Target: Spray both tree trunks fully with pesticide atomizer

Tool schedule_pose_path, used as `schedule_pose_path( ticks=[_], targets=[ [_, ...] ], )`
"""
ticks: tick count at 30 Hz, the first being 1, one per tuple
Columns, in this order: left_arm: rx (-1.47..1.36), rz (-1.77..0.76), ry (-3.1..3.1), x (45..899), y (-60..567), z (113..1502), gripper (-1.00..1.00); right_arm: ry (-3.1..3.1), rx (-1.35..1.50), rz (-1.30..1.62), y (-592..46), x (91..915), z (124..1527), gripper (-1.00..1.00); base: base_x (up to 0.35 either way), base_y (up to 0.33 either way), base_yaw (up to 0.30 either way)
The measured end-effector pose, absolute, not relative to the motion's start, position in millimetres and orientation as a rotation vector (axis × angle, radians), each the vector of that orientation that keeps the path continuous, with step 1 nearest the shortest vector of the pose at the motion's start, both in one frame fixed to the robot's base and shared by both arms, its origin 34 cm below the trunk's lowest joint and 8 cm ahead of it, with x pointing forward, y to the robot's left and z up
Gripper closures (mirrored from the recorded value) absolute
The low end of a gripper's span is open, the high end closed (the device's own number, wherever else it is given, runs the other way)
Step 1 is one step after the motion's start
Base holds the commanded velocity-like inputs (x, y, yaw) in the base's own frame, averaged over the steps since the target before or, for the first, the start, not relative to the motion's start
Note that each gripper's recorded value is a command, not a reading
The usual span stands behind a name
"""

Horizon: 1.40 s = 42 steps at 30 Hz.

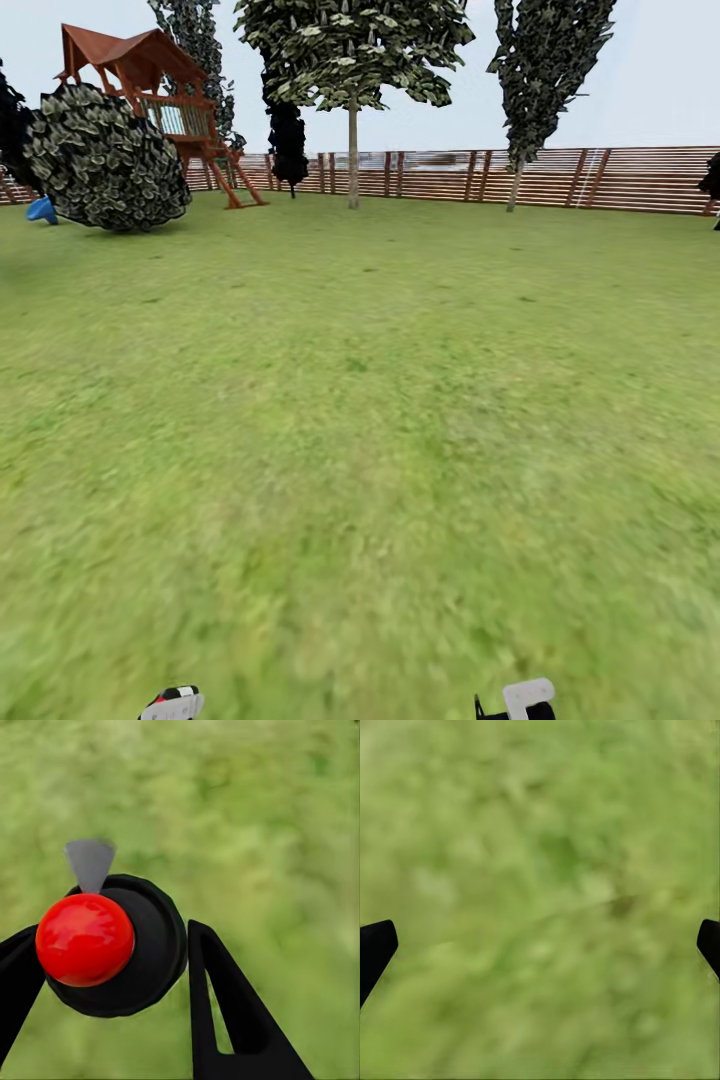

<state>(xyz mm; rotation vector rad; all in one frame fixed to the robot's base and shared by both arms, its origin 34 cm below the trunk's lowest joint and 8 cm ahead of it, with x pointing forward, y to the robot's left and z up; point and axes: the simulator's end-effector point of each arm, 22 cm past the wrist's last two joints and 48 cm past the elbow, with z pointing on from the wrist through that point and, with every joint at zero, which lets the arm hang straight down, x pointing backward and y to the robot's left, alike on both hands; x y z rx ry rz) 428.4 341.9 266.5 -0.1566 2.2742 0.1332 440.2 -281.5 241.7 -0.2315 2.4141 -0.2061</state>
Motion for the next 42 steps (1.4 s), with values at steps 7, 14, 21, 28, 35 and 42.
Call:
schedule_pose_path(
  ticks=[7,14,21,28,35,42],
  targets=[
    [-0.157,0.133,2.273,428.4,341.9,266.6,1.00,2.417,-0.232,-0.206,-281.5,438.6,241.1,-1.00,0.338,0.000,0.000],
    [-0.158,0.131,2.275,428.3,340.9,266.2,1.00,2.418,-0.232,-0.206,-281.6,438.4,241.0,-1.00,0.338,0.000,0.000],
    [-0.157,0.130,2.274,428.3,340.8,266.3,1.00,2.418,-0.232,-0.206,-281.6,438.4,241.0,-1.00,0.338,0.000,0.000],
    [-0.157,0.131,2.275,428.3,341.3,266.3,1.00,2.418,-0.232,-0.206,-281.6,438.4,241.0,-1.00,0.338,0.000,0.000],
    [-0.157,0.133,2.275,428.3,342.0,266.4,1.00,2.418,-0.232,-0.206,-281.6,438.4,241.0,-1.00,0.338,0.000,0.000],
    [-0.157,0.133,2.274,428.4,342.0,266.5,1.00,2.418,-0.232,-0.207,-281.6,438.4,241.0,-1.00,0.338,0.000,0.000]
  ],
)
